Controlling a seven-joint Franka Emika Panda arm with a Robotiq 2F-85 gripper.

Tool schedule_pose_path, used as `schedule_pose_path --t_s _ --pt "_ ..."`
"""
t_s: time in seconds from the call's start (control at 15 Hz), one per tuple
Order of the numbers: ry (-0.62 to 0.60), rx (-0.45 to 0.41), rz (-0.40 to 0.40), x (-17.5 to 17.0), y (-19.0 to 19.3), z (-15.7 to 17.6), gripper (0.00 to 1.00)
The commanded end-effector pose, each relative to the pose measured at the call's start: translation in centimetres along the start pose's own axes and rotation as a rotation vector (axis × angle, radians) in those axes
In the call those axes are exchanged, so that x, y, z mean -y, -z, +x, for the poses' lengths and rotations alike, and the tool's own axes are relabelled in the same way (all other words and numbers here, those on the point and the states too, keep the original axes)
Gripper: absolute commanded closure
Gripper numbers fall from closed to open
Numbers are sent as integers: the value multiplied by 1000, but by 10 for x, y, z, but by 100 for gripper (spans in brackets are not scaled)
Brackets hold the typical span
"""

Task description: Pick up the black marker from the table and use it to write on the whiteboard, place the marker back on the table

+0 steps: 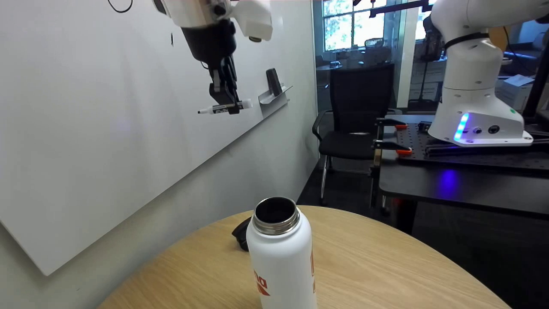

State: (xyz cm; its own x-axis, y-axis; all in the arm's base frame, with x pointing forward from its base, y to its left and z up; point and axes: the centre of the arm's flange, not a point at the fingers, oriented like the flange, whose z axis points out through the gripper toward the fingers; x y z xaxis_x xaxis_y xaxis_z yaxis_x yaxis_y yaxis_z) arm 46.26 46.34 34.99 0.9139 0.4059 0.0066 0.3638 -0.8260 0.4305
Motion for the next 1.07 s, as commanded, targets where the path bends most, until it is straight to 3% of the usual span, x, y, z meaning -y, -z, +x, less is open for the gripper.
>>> schedule_pose_path --t_s 0.0,0.27,0.33,0.53,1.0 --pt "-6 5 1 0 -8 -3 80" --pt "-10 0 4 -4 -4 -7 80" --pt "-12 -2 4 -5 -2 -7 94" --pt "15 -33 18 1 -20 -32 94" --pt "148 -276 167 30 -98 -124 94"
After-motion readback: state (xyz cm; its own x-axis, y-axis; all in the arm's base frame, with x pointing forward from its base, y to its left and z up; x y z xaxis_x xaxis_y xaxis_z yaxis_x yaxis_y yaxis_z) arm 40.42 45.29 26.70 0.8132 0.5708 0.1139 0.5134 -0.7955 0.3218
